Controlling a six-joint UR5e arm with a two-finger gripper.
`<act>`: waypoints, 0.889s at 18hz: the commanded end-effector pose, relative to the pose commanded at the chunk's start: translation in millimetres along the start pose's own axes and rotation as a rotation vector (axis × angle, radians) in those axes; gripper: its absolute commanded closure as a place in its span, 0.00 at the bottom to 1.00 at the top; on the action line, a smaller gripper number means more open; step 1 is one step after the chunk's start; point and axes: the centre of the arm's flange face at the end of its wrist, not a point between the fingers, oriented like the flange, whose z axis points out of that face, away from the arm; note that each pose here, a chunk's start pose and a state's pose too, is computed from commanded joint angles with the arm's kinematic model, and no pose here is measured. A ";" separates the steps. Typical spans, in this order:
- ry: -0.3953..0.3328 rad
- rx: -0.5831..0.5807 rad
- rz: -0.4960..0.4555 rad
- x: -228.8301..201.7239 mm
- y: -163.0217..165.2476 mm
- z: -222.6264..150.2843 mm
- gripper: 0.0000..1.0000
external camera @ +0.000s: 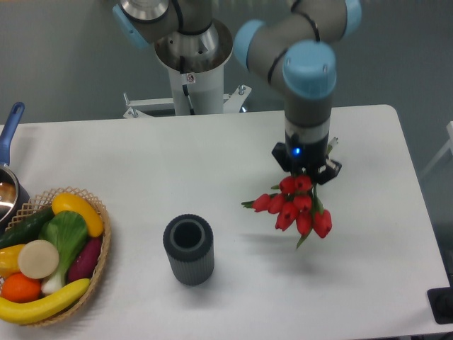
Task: Place the flowers on the table
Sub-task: 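Lower the held tulip bouquet down onto the table surface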
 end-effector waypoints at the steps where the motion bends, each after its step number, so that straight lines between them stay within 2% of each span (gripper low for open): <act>1: 0.007 -0.018 0.006 0.0 -2.6 9.2 0.70; 4: 0.013 -0.044 0.022 0.1 -9.7 21.6 0.70; 7: 0.019 -0.047 0.023 -3.2 -12.1 29.0 0.63; 8: 0.023 -0.049 0.023 -3.8 -12.7 32.2 0.56; 11: 0.003 -0.038 0.021 -9.3 -15.8 34.5 0.20; 13: -0.028 -0.024 0.017 -11.5 -16.1 28.4 0.02; 16: -0.069 0.002 0.009 -16.0 -17.0 11.4 0.00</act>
